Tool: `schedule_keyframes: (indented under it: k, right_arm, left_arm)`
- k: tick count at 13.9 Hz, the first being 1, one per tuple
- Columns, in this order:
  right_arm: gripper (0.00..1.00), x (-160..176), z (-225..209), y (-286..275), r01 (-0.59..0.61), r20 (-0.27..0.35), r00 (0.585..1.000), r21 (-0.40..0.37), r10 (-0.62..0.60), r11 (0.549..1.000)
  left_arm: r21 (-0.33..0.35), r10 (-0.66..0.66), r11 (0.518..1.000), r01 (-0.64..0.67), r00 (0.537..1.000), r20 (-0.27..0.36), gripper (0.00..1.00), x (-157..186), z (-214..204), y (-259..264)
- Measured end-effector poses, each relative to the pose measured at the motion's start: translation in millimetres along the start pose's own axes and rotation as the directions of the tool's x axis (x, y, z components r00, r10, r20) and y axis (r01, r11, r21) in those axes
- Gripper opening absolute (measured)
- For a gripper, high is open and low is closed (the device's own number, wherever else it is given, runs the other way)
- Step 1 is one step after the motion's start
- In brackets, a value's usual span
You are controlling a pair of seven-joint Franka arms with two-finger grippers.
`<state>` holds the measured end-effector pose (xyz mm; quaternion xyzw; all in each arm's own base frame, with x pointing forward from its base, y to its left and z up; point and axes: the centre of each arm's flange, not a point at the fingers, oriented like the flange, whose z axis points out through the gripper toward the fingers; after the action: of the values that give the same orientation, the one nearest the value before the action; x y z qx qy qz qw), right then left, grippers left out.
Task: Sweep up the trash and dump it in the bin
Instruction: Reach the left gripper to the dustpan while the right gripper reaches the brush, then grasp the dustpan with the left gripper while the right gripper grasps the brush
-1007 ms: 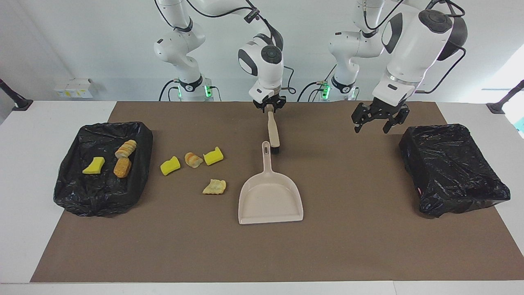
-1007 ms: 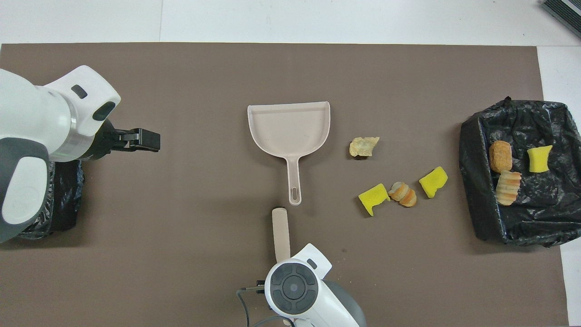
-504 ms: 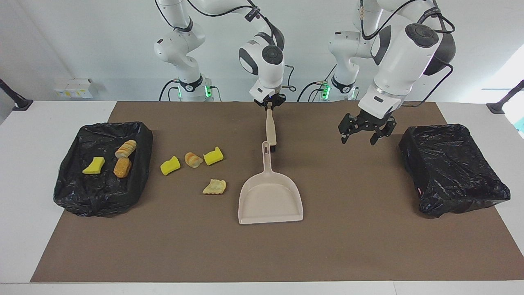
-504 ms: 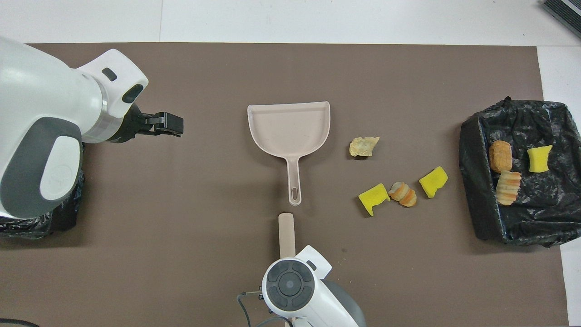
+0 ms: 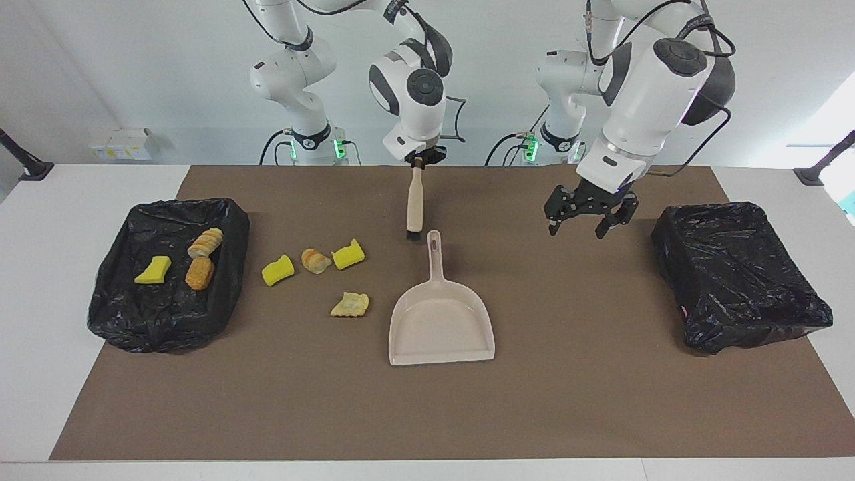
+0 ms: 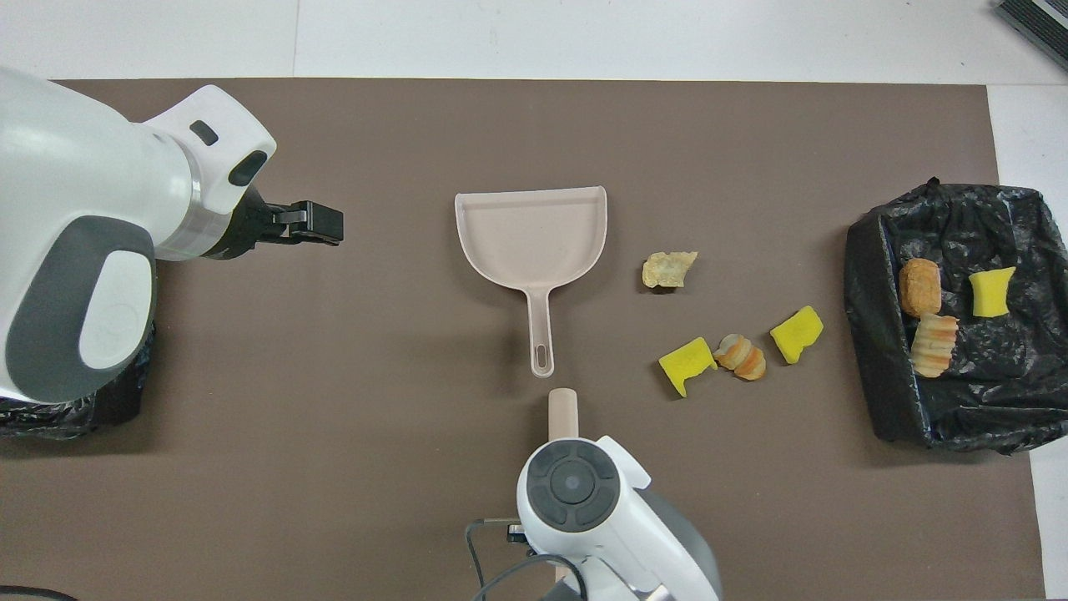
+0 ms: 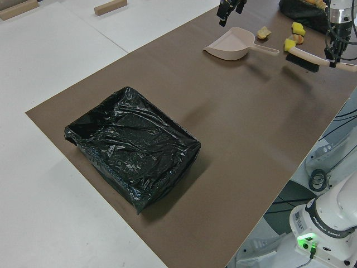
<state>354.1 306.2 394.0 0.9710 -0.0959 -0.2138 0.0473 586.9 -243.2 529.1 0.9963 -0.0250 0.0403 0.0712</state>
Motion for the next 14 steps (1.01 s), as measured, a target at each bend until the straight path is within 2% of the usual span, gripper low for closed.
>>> schedule_keyframes:
  k: [2, 4, 8, 14]
  right_arm:
    - [0.26, 12.9, -5.9, 13.4, -0.042, -0.012, 0.999, -0.002, 0.042, 0.999]
    - [0.26, 26.0, -14.2, 30.2, -0.122, -0.069, 0.990, -0.030, 0.120, 0.992]
    - [0.26, 56.9, -20.9, 69.1, -0.228, -0.137, 0.967, -0.080, 0.216, 0.970]
    - [0.26, 105.1, -20.0, 142.9, -0.328, -0.127, 0.940, -0.083, 0.316, 0.941]
  left_arm:
    - [-0.009, -0.017, 1.000, 0.018, 1.000, 0.004, 1.00, 1.7, 31.9, 32.1]
    - [-0.021, -0.039, 0.999, 0.039, 0.999, 0.006, 1.00, -2.9, 68.6, 71.4]
    - [-0.024, 0.006, 1.000, -0.005, 1.000, 0.028, 1.00, -19.9, 94.2, 114.2]
    - [-0.005, 0.097, 0.995, -0.097, 0.993, 0.066, 1.00, -51.2, 134.2, 165.5]
